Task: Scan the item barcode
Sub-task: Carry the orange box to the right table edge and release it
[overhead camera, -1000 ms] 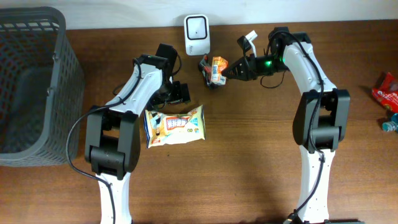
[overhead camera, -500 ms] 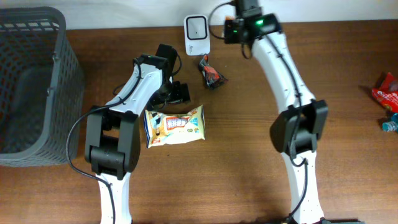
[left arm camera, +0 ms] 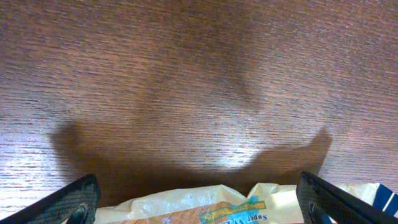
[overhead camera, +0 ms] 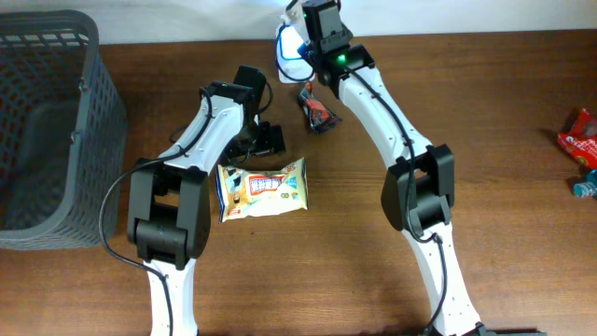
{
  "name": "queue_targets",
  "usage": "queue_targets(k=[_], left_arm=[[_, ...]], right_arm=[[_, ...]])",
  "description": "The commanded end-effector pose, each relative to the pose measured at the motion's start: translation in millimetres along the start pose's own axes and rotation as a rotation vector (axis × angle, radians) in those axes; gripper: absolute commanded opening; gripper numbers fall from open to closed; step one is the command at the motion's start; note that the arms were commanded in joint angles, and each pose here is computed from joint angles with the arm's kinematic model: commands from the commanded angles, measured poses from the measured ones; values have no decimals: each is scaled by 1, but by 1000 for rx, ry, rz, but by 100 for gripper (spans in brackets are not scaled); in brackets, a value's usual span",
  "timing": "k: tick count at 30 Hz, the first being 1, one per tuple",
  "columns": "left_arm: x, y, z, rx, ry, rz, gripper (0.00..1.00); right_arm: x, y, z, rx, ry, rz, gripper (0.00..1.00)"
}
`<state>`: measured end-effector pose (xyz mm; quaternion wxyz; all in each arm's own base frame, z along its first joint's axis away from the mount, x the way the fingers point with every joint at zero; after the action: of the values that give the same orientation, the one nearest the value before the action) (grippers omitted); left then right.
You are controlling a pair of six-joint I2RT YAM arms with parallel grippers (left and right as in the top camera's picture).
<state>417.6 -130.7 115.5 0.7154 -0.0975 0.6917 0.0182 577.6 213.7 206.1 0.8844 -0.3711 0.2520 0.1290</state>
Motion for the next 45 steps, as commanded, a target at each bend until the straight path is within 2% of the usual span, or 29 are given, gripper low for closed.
queue_targets(k=[1, 6, 10, 12, 15, 19, 21, 22, 24, 25, 26, 32, 39, 41, 42, 44, 45], left_arm=[[0, 0, -1, 7, 0, 5, 99], [0, -1, -1, 9, 1, 4, 99], [0, -1, -1, 9, 1, 5, 99], [0, -1, -1, 9, 1, 5, 99], [0, -1, -1, 9, 1, 5, 99], [0, -1, -1, 9, 1, 5, 99], [0, -1, -1, 9, 1, 5, 99], [0, -1, -1, 9, 1, 5, 99], [0, -1, -1, 9, 1, 4, 99], [0, -1, -1, 9, 1, 4, 99], [0, -1, -1, 9, 1, 4, 99], [0, -1, -1, 9, 1, 5, 99], [0, -2, -2, 13, 1, 5, 99], [0, -2, -2, 13, 1, 4, 99], [0, -2, -2, 13, 1, 5, 99], [0, -3, -2, 14, 1, 4, 99], [0, -3, -2, 14, 1, 5, 99]], right_arm=[[1, 15, 4, -102, -14, 31, 4], [10, 23, -2, -69, -1, 37, 4], [3, -1, 5, 182, -35, -7, 4], [-10, -37, 5, 382, -52, -50, 4], [-36, -105, -17, 662, -22, -128, 4], [-69, -191, -109, 988, 220, -324, 4], [-82, -222, -176, 1126, 405, -400, 4], [-94, -238, -223, 1203, 536, -447, 4], [-114, -256, -273, 1263, 665, -497, 4], [-134, -272, -317, 1315, 765, -540, 4], [-147, -279, -343, 1348, 827, -562, 4], [-192, -291, -430, 1470, 1033, -614, 4], [-218, -295, -486, 1556, 1107, -670, 5], [-216, -295, -491, 1563, 1103, -674, 13], [-214, -295, -492, 1563, 1097, -678, 24], [-212, -296, -491, 1560, 1085, -681, 57], [-211, -296, -491, 1561, 1080, -680, 65]])
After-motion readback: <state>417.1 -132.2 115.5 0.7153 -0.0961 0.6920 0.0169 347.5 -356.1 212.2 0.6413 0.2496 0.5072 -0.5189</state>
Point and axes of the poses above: each gripper's point midway between its finger pads, its own x axis out along the fingers, its own y axis along the line the jaws close on, z = x × y, the point moved 9 cm from there along -x, back along the fingers
